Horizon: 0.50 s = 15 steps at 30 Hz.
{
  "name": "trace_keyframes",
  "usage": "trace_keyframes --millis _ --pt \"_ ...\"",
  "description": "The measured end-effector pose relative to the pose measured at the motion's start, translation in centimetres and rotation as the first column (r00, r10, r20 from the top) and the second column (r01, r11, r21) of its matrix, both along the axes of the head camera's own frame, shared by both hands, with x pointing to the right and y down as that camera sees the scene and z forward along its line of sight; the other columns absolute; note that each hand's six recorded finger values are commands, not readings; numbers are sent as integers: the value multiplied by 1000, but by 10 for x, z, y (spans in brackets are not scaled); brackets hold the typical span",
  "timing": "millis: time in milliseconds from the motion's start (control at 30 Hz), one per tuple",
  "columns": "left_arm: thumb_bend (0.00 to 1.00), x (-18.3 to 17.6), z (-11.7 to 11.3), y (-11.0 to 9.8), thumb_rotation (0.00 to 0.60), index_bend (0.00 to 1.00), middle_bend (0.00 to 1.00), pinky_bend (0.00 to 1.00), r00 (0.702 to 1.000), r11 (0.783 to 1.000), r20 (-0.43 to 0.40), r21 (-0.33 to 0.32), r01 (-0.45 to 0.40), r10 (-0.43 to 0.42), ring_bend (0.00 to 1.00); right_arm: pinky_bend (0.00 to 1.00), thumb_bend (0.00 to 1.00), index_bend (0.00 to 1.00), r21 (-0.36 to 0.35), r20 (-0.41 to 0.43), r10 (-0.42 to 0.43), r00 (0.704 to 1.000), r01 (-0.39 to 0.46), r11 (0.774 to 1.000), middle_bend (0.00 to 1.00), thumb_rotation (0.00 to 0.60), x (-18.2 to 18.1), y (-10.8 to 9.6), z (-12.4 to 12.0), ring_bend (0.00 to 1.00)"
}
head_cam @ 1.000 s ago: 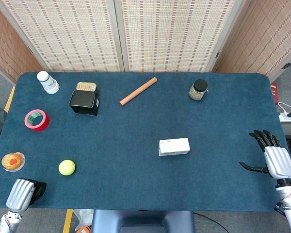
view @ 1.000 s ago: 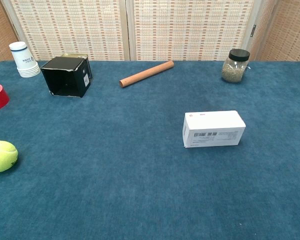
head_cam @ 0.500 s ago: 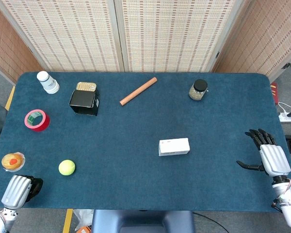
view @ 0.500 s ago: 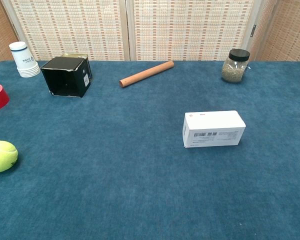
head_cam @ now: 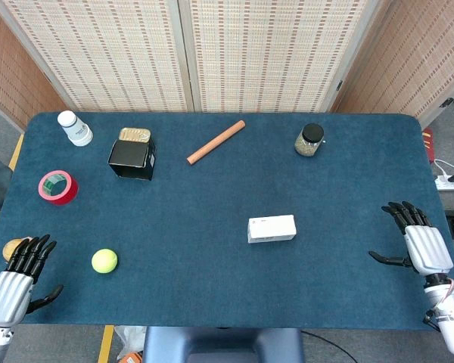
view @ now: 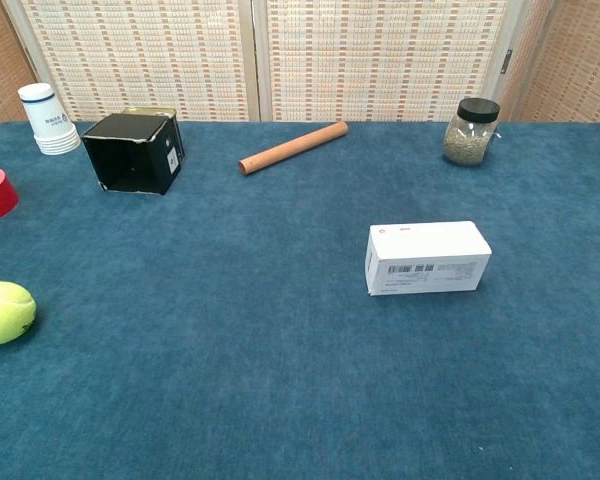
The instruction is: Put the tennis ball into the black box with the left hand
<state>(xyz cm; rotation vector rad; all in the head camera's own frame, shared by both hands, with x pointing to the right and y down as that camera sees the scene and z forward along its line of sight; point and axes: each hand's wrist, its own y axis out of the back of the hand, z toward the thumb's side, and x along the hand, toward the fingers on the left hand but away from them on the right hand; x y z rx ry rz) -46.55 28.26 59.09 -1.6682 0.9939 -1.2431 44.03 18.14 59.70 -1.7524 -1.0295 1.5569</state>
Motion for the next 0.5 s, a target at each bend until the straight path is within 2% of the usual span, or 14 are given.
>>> trace_keyframes --millis 133,167,200,233,267,333,367,433,500 --pt "200 -2 13 10 443 15 0 15 1000 997 18 -76 -4 5 0 104 0 163 -1 1 -1 1000 1 1000 94 600 0 0 0 0" --pt "200 -3 18 14 425 59 8 63 1000 994 27 -111 -3 6 2 104 0 163 0 1 0 1000 0 1000 94 600 0 0 0 0" --pt "209 -4 22 18 417 151 61 170 999 991 33 -137 -2 7 49 104 0 163 1 1 0 1000 0 1000 94 600 0 0 -1 0" --pt "231 -4 25 20 418 247 145 288 999 987 39 -159 -1 7 135 105 0 163 1 2 0 1000 0 1000 93 600 0 0 -1 0" --pt "282 -5 28 23 461 430 340 514 999 984 43 -177 3 5 334 104 0 163 1 1 0 1000 0 1000 93 600 0 0 -1 0" --pt "383 -5 29 24 567 761 733 857 999 985 44 -173 10 -2 716 105 0 163 -1 0 1 1000 -1 1000 93 600 1 0 0 0" --pt "404 -5 27 23 600 886 874 942 999 989 36 -150 15 -10 831 105 0 163 -2 -1 1 1000 -1 1000 94 600 1 0 0 0" --pt "387 -4 21 19 600 988 985 991 1000 995 13 -95 23 -22 935 107 0 163 -3 0 -1 1000 1 1000 94 600 0 0 0 0" --pt "320 -5 11 15 600 1000 1000 1000 999 999 -25 -21 31 -32 990 110 0 163 -2 1 -2 1000 2 1000 94 600 0 0 -1 0"
